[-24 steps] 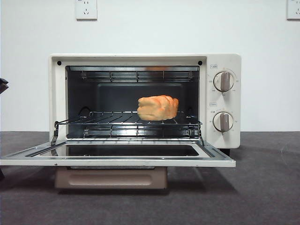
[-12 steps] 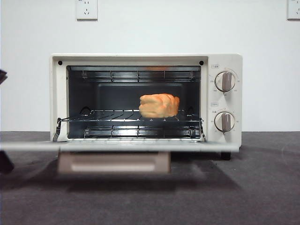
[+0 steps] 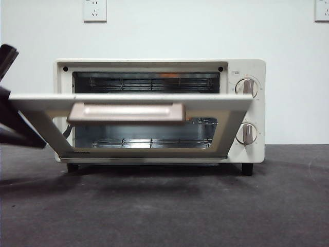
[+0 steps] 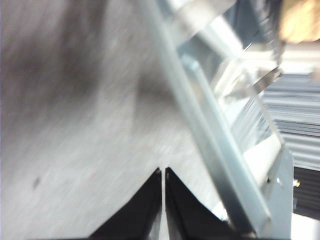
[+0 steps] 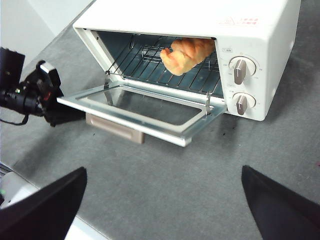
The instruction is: The left arm flap open the oven, the right arm pick bread and place it into oven, the left arm flap close the oven
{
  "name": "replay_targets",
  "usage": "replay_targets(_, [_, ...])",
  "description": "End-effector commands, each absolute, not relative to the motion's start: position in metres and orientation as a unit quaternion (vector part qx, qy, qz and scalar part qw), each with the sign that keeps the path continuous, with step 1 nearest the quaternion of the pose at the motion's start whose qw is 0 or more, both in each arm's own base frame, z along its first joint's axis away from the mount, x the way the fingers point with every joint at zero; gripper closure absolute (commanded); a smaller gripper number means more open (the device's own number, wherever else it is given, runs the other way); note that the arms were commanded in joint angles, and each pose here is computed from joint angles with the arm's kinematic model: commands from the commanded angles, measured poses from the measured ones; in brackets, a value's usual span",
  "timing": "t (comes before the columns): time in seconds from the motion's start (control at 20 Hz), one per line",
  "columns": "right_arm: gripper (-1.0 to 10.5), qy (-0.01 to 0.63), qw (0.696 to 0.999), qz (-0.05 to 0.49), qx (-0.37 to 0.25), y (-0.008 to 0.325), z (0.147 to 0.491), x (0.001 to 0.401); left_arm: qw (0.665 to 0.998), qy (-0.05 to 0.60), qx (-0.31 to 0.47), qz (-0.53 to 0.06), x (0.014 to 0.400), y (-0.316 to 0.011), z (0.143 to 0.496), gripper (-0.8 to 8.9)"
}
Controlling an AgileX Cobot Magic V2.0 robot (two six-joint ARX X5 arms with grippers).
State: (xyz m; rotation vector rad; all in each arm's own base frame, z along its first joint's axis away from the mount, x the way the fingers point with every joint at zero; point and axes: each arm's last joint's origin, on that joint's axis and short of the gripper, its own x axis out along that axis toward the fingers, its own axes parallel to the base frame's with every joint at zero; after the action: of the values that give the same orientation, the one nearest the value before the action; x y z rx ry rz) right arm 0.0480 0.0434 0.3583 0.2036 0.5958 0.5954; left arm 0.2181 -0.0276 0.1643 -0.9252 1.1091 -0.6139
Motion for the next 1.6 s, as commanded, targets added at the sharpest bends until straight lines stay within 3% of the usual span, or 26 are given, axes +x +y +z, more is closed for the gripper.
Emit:
replay_targets(0.05, [4.5,0.279,0.908,0.296,0.1,0.044,0.363,0.047,0.714,0.472,-0.428,-0.292,0.231,-0.029,0.18,7.98])
replay_targets(0.45, [4.5,0.28,0.908,0.295,0.103,0.044,0.363,0.047,0.743,0.381,-0.463,-0.297,0.256,-0.029,0.218,7.98])
replay_targets(0.9, [4.5,0.28,0.908,0.295,0.103,0.044,0.363,0.047,0.762,0.327,-0.419,-0.371,0.266,-0.03,0.26,7.98])
replay_targets(1.2, [4.5,0.272,0.91,0.296,0.1,0.044,0.365,0.048,0.783,0.282,-0.373,-0.411,0.247,-0.03,0.288,7.98])
replay_targets(1.6, [4.5,0.217,0.92,0.315,0.089,0.046,0.374,0.051,0.809,0.207,-0.28,-0.473,0.188,-0.03,0.331,7.98])
